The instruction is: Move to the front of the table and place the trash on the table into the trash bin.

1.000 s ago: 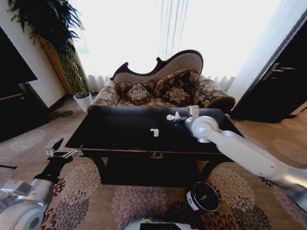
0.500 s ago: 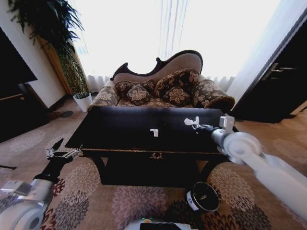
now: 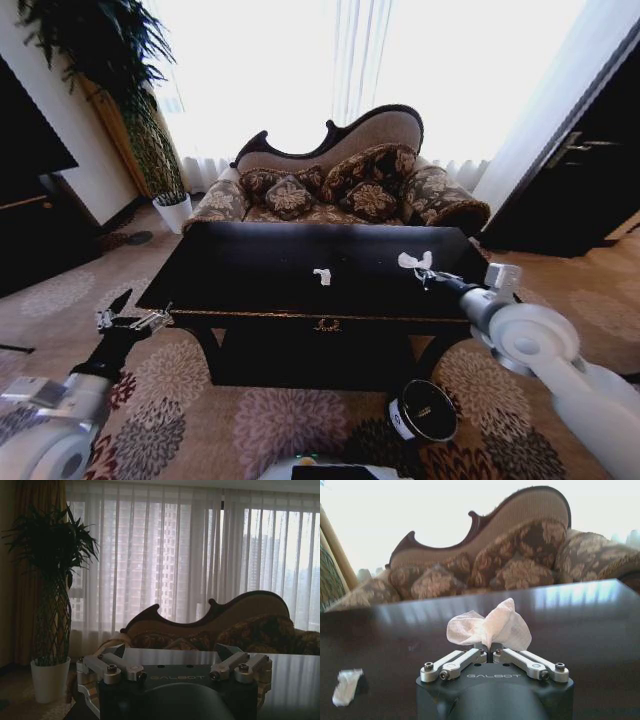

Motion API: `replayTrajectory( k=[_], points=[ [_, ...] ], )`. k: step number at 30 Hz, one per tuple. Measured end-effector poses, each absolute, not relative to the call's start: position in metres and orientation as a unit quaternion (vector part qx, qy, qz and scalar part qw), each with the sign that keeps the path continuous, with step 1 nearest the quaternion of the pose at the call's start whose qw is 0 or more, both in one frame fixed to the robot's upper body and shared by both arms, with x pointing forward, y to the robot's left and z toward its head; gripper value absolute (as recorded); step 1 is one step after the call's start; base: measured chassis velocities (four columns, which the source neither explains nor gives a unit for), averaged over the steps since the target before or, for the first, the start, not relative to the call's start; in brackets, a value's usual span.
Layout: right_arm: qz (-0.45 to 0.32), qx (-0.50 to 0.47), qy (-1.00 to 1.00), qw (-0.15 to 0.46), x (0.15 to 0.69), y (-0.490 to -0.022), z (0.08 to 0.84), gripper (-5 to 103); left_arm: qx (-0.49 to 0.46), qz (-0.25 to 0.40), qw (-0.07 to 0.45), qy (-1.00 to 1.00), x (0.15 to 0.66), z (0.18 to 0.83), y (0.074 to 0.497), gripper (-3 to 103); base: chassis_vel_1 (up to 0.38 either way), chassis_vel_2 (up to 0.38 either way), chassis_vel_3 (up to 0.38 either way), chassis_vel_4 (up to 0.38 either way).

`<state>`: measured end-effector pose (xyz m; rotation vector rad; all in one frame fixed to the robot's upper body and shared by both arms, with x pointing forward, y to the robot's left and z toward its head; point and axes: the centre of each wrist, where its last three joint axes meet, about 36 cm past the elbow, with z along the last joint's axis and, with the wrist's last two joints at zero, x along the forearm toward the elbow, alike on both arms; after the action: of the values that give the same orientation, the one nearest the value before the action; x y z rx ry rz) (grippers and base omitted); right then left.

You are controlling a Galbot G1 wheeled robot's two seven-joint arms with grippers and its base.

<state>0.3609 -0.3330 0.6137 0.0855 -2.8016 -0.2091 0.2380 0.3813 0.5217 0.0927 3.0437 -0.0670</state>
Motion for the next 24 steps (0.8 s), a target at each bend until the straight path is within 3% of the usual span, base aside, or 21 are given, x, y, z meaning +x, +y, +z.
replayTrajectory(
  k=[9,24],
  points=[
    [-0.076,0.022,-0.991,0.109,0.34,-0.352,0.597,1,0.03,-0.022,0.048,0.998,0.238,0.522,0.381,100,0.0,0.0,0.0,0.0],
    [-0.065,0.028,-0.997,-0.039,0.302,-0.374,0.532,1,0.03,-0.022,0.048,0.998,0.238,0.522,0.381,100,0.0,0.0,0.0,0.0]
  ],
)
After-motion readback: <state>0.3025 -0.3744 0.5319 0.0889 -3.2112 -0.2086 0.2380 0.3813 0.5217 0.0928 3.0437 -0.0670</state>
